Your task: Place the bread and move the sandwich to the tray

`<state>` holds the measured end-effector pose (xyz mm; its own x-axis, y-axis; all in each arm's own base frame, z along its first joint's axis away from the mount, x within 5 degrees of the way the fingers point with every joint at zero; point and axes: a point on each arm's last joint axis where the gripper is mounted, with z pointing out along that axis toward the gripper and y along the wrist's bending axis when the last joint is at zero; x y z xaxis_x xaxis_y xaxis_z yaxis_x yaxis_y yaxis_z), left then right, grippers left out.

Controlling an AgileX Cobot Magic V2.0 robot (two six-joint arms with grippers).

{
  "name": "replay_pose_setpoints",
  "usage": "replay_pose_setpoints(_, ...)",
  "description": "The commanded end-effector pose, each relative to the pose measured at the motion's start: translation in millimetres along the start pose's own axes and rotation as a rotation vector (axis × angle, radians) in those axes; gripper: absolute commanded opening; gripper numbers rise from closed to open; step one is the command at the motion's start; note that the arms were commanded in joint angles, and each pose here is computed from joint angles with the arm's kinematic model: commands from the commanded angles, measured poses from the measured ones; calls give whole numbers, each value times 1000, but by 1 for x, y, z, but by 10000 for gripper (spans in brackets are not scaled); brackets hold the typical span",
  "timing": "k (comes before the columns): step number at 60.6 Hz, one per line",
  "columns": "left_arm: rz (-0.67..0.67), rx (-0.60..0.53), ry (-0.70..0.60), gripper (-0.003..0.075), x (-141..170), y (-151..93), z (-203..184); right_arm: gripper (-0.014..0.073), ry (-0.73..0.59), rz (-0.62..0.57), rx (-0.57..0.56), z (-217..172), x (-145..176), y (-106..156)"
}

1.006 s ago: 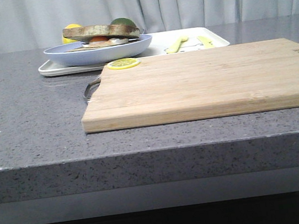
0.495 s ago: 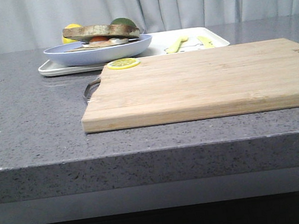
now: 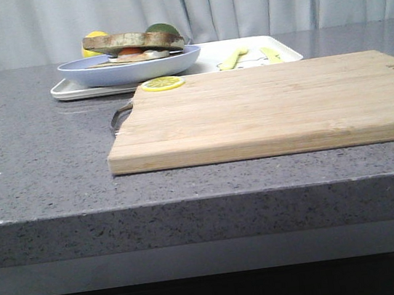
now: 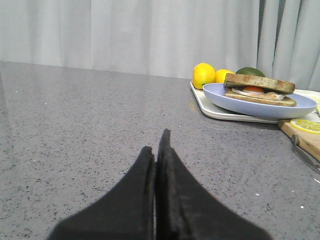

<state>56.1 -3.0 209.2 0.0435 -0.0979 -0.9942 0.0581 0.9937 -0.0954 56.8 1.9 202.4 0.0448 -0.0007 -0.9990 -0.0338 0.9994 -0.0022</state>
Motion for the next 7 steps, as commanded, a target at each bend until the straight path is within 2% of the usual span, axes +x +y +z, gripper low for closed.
replay_pose_setpoints(1, -7, 8, -93, -18, -7, -1, -2, -68, -115, -8, 6, -3, -11, 0)
replay_pose_setpoints(7, -7, 8, -93, -18, -7, -1, -2, -68, -115, -8, 6, -3, -11, 0)
